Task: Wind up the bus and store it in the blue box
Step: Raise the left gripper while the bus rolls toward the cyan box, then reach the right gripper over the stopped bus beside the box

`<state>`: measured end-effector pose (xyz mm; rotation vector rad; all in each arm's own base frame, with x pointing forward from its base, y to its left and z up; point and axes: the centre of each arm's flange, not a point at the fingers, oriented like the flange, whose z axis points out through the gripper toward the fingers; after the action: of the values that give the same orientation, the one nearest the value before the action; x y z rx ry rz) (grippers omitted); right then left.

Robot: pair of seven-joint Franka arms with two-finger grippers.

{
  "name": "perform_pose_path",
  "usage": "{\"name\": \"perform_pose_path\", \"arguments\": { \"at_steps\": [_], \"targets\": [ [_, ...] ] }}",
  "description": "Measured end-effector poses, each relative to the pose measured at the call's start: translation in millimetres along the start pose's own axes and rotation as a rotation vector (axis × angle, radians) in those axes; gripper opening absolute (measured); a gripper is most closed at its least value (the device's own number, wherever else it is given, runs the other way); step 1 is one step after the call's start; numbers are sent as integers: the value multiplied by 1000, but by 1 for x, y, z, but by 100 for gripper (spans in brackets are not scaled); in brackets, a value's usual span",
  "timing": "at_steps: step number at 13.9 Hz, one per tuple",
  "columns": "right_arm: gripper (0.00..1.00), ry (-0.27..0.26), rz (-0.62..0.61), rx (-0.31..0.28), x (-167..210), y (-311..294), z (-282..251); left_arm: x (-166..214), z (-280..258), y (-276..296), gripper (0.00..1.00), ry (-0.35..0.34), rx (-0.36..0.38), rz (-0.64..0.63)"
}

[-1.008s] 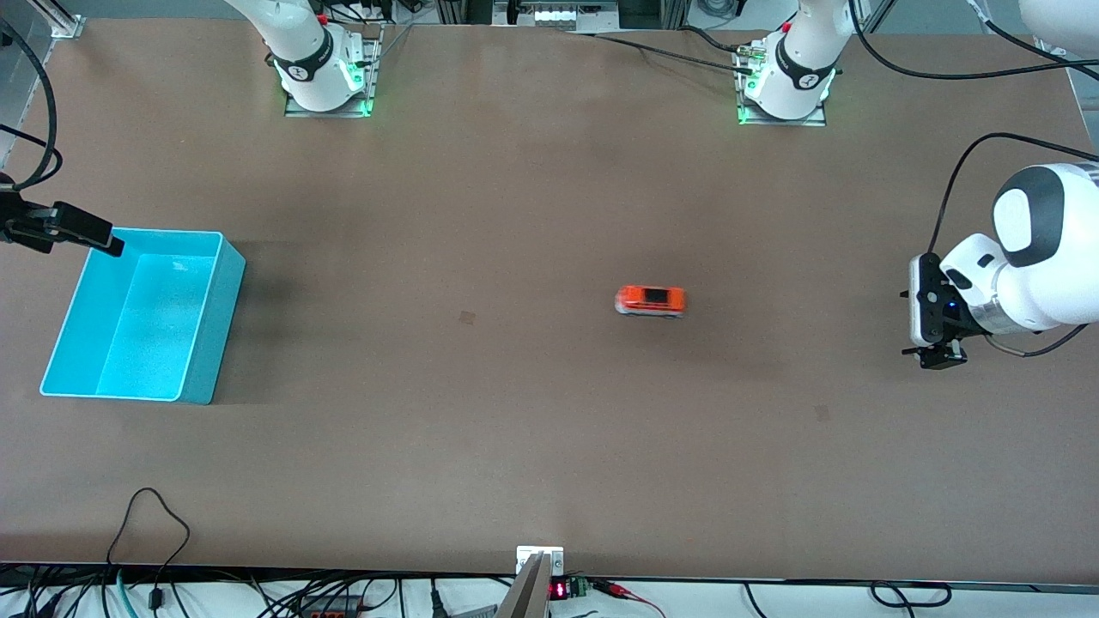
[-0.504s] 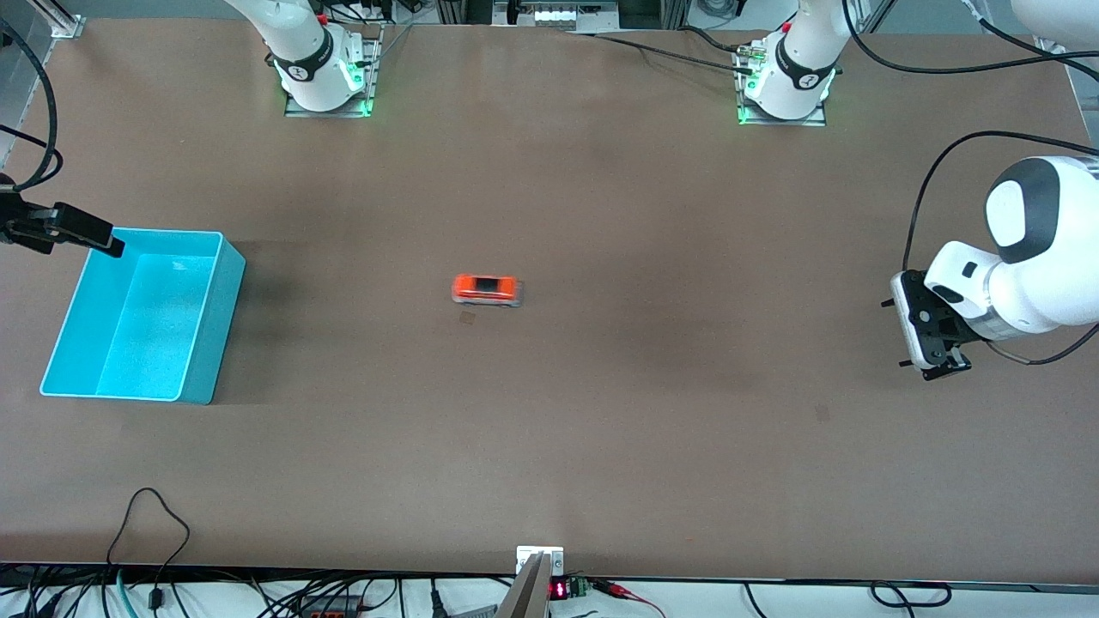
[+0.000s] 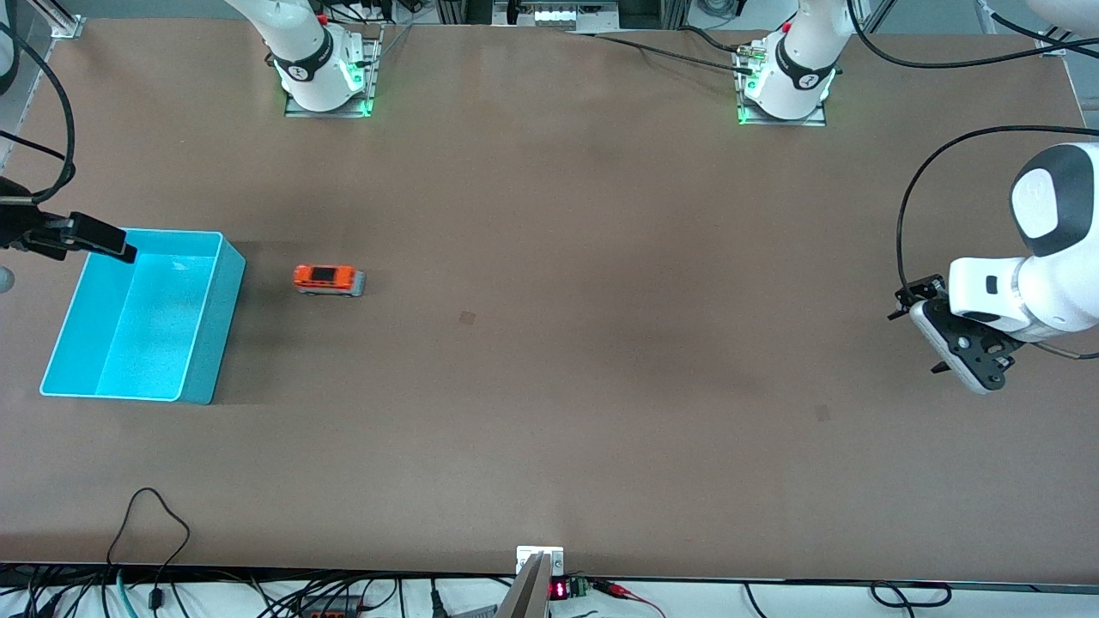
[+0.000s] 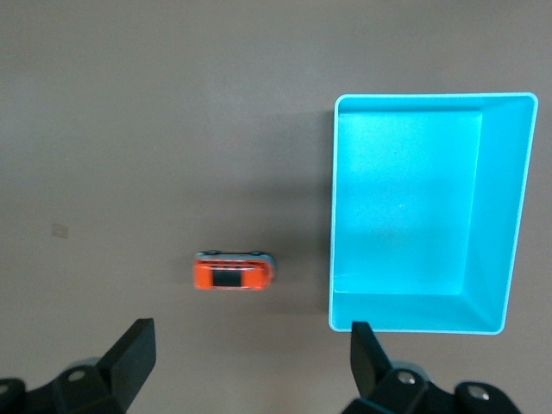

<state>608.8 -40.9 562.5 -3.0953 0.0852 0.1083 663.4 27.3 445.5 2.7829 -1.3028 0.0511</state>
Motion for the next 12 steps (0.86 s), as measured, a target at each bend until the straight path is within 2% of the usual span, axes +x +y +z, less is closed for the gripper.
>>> {"name": "perform_pose_path", "arguments": {
  "at_steps": [4, 8, 12],
  "targets": [
    [100, -41, -51, -4, 10, -1, 24, 1, -28, -6, 100, 37, 40, -274],
    [100, -57, -133, 1, 12, -2, 30, 1, -50, -4, 100, 63, 58, -483],
    [100, -108, -154, 7, 9, -13, 52, -1, -89, 8, 100, 44, 67, -725]
  ]
}}
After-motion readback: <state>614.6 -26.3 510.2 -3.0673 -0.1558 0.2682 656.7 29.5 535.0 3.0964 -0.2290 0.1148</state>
